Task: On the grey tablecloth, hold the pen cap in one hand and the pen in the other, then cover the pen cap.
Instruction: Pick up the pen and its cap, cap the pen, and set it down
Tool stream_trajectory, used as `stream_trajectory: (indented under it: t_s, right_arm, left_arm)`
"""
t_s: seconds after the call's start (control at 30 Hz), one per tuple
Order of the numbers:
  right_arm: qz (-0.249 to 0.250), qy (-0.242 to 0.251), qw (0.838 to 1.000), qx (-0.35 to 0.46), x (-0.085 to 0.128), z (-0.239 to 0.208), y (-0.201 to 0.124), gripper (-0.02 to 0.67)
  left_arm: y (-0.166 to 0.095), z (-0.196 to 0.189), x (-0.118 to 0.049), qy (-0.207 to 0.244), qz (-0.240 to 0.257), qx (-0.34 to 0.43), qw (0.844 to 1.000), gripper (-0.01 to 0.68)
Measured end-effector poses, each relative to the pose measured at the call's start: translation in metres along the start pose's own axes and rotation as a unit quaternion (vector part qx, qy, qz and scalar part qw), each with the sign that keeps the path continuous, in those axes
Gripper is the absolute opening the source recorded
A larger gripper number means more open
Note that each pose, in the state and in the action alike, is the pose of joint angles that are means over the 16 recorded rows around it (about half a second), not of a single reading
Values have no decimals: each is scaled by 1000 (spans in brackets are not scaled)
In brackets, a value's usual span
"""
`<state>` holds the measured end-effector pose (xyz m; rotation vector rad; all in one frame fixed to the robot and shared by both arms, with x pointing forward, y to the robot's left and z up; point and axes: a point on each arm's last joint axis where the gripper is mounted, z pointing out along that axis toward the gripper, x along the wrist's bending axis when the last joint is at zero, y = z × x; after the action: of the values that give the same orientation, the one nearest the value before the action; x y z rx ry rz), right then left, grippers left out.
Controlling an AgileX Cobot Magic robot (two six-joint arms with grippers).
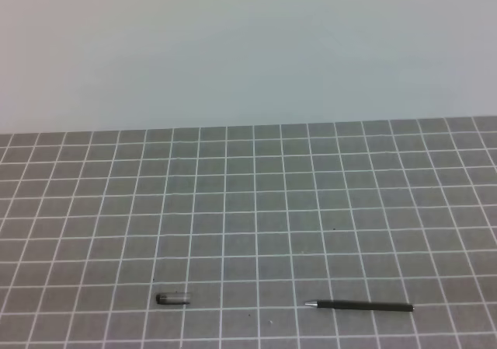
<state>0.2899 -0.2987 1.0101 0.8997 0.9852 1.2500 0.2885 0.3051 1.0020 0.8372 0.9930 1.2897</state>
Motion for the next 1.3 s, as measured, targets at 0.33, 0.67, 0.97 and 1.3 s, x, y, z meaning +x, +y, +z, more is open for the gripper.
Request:
stream_trajectory:
  t_s: [0.33,0.67,0.97,1.3]
  right_arm:
    - [22,-1,1000,-16,0,0,3,4]
    - [53,-2,999,12,0,0,-2,4]
    - [84,-3,996,31,0,0,-6,4]
    - [151,-5,988,36,0,0,-6,4]
  left_arm:
    - [8,0,0,1,-12,-46,999,0]
    - [20,2,-2,-4,-30,-42,999,1]
    - [35,5,-7,-13,-29,41,999,1]
    - [40,4,-10,-15,-34,96,995,0]
